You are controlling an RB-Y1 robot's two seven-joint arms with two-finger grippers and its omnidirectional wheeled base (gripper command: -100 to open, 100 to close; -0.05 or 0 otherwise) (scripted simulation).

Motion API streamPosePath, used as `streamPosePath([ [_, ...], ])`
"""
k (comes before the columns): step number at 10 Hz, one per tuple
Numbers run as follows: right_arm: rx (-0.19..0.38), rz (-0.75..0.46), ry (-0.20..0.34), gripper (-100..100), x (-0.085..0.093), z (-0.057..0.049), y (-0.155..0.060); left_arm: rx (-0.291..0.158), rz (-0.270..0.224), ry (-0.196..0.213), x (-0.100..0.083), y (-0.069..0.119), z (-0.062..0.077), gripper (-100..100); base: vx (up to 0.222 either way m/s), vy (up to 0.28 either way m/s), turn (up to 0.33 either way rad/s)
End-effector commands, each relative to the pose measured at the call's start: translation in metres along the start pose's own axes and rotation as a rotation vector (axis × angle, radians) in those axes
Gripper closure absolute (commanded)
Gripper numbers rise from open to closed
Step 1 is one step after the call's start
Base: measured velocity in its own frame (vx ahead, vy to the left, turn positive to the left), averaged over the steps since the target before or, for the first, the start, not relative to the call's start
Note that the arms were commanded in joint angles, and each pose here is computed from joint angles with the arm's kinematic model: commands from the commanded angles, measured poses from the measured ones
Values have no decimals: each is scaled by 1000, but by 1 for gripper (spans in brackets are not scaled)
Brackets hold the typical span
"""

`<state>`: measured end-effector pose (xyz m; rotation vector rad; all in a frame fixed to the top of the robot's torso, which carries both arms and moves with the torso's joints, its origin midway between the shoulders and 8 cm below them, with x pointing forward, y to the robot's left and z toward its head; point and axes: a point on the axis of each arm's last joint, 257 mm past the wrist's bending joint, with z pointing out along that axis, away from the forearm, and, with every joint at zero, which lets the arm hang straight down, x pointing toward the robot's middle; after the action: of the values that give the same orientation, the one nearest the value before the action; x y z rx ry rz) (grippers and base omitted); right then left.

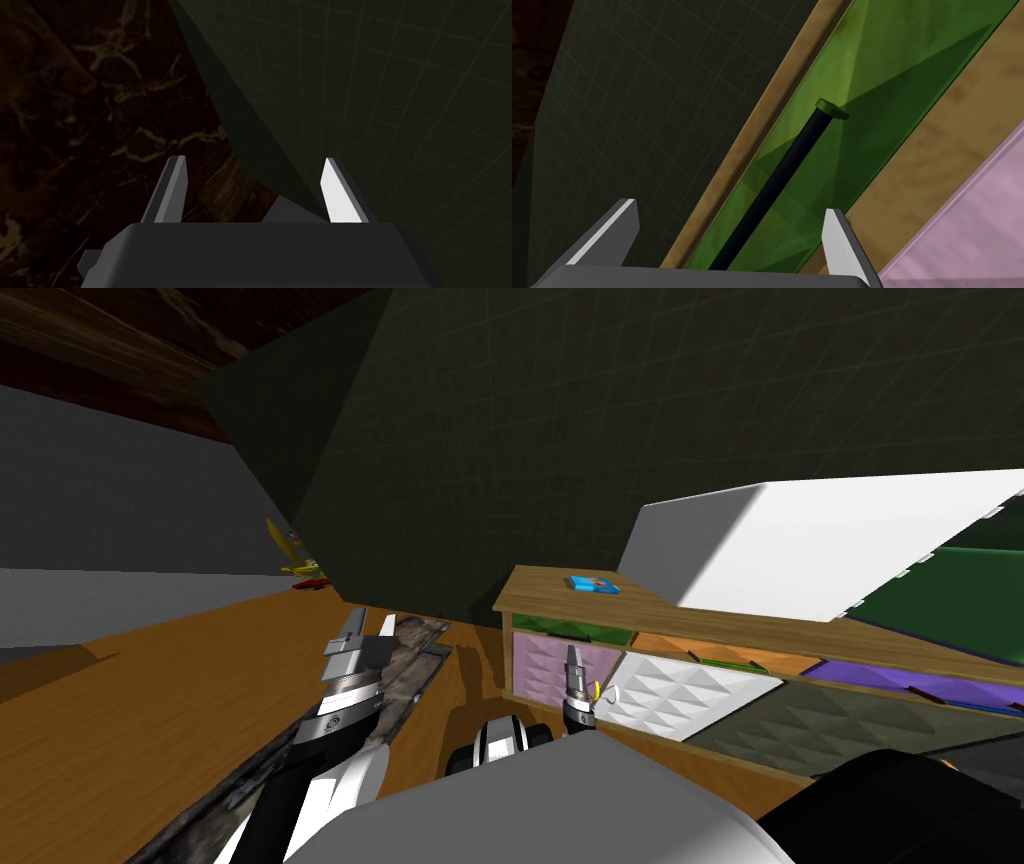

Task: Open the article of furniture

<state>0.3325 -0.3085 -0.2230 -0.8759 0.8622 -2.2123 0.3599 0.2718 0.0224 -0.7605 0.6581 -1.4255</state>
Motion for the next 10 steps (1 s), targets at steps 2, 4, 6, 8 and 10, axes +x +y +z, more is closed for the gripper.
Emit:
streamPosePath([
  [2,-36,80,4,-100,4,-7,20,0,0,0,0,0,0,0,0,-28,154],
  [4,-46,104,6,-100,7,-9,27,0,0,0,0,0,0,0,0,-23,83],
  [6,-43,100,5,-100,-1,3,23,0,0,0,0,0,0,0,-10,-15,-1],
  [8,-43,101,4,-100,-10,17,18,0,0,0,0,0,0,0,-30,-41,-9],
  [10,-42,103,2,-100,-16,28,15,0,0,0,0,0,0,0,-28,-43,-10],
])
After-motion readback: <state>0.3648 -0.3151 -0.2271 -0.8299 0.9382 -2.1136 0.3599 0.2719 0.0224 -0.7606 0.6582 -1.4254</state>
